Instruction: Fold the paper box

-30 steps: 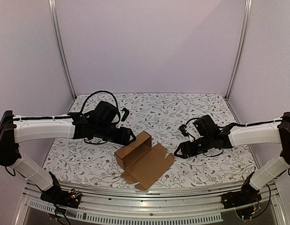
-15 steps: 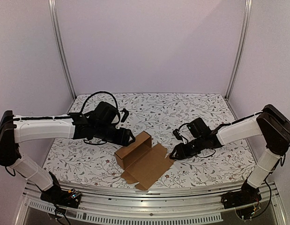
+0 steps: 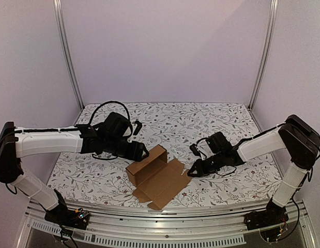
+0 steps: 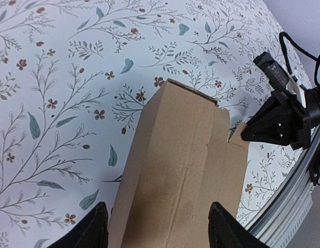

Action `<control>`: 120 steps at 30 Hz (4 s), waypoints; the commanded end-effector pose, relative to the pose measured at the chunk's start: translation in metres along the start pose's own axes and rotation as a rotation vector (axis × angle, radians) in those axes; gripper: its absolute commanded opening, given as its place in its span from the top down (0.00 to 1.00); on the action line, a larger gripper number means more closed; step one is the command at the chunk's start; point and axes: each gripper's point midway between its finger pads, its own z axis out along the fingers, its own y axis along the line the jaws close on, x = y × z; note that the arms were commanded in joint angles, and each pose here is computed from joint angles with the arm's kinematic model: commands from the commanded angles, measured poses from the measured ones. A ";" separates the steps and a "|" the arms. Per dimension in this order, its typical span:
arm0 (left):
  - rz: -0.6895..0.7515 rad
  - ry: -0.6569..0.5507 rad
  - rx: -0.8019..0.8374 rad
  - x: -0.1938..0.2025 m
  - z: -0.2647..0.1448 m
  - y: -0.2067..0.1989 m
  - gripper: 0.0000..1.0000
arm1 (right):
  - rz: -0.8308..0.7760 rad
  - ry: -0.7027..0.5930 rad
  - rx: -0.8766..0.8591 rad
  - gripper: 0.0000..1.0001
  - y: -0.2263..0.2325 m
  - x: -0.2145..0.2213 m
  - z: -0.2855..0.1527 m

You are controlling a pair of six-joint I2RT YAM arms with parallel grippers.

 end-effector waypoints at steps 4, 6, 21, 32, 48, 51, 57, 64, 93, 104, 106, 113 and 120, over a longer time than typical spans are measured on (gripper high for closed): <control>-0.007 0.016 -0.032 0.007 -0.002 0.012 0.35 | -0.003 -0.018 -0.012 1.00 0.003 -0.004 -0.005; -0.005 0.010 -0.036 0.006 -0.004 0.012 0.36 | -0.016 -0.030 -0.017 1.00 0.009 -0.010 -0.009; 0.029 -0.116 -0.047 -0.026 -0.053 0.006 0.35 | -0.239 -0.037 0.162 1.00 0.049 -0.039 -0.090; 0.048 -0.219 -0.063 -0.043 -0.090 0.007 0.34 | -0.552 -0.056 0.366 1.00 0.086 -0.050 -0.152; 0.053 -0.264 -0.045 -0.049 -0.102 0.004 0.34 | -1.001 -0.038 0.710 1.00 0.133 -0.068 -0.254; 0.053 -0.263 -0.045 -0.048 -0.102 0.004 0.34 | -1.076 0.001 0.784 1.00 0.129 -0.069 -0.262; 0.057 -0.264 -0.048 -0.047 -0.102 0.005 0.34 | -1.154 0.125 0.992 1.00 0.111 -0.076 -0.285; 0.049 -0.261 -0.050 -0.043 -0.099 0.007 0.33 | -1.215 0.294 1.104 1.00 0.097 -0.075 -0.292; 0.041 -0.250 -0.042 -0.036 -0.094 0.010 0.33 | -1.404 0.573 1.010 0.69 0.112 -0.077 -0.194; 0.034 -0.245 -0.043 -0.033 -0.090 0.011 0.33 | -1.456 0.418 0.911 0.57 0.142 -0.097 -0.158; 0.034 -0.242 -0.043 -0.032 -0.089 0.011 0.33 | -1.466 0.387 0.895 0.56 0.147 -0.101 -0.152; 0.035 -0.238 -0.058 -0.030 -0.088 0.015 0.33 | -1.453 0.246 0.848 0.49 0.166 -0.116 -0.150; 0.034 -0.241 -0.100 -0.027 -0.086 0.025 0.32 | -1.301 0.065 0.792 0.40 0.164 -0.130 -0.167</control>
